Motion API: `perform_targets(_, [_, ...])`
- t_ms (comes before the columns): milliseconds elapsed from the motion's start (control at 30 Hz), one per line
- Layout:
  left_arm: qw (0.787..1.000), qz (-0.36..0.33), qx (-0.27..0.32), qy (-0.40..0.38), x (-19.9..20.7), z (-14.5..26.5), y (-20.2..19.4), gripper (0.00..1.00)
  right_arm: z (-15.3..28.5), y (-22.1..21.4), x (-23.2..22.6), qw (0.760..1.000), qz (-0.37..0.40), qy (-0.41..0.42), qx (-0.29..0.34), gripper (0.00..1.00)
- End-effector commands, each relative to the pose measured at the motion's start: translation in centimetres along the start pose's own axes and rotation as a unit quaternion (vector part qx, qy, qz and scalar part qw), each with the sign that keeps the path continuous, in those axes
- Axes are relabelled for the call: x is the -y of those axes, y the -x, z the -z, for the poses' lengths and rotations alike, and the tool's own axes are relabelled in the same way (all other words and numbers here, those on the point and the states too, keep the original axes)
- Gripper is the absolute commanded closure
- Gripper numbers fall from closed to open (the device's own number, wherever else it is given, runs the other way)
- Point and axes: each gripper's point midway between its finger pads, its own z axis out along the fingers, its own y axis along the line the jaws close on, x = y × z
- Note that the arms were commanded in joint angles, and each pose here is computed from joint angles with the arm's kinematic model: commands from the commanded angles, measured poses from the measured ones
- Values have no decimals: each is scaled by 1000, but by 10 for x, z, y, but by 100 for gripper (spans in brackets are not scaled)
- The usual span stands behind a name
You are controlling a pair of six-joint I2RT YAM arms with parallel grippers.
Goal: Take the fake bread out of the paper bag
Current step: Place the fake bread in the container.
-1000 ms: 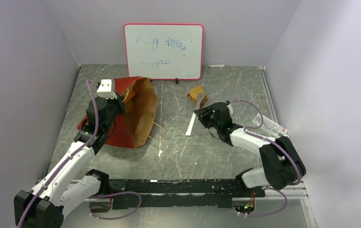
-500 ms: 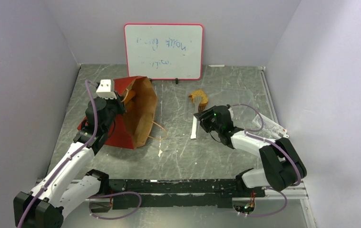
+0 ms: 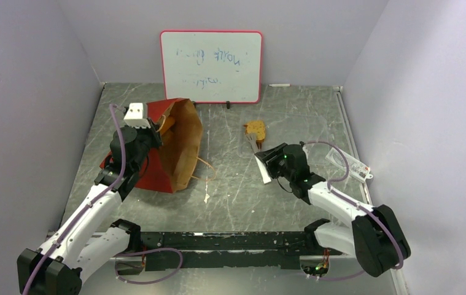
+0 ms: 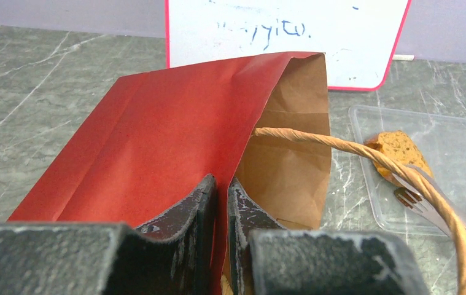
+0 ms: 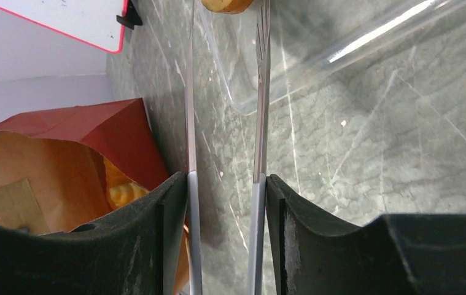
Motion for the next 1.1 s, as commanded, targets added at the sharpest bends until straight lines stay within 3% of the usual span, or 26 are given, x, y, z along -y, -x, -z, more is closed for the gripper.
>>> perform_targets(0, [999, 5, 29, -20, 9, 3, 17, 93, 8, 0, 6, 1000, -5, -5, -1, 52])
perform_targets(733, [999, -3, 24, -23, 11, 5, 18, 93, 35, -3, -13, 999, 9, 28, -15, 53])
perform_targets(1067, [998, -24, 18, -63, 23, 8, 15, 93, 58, -8, -55, 994, 68, 83, -27, 56])
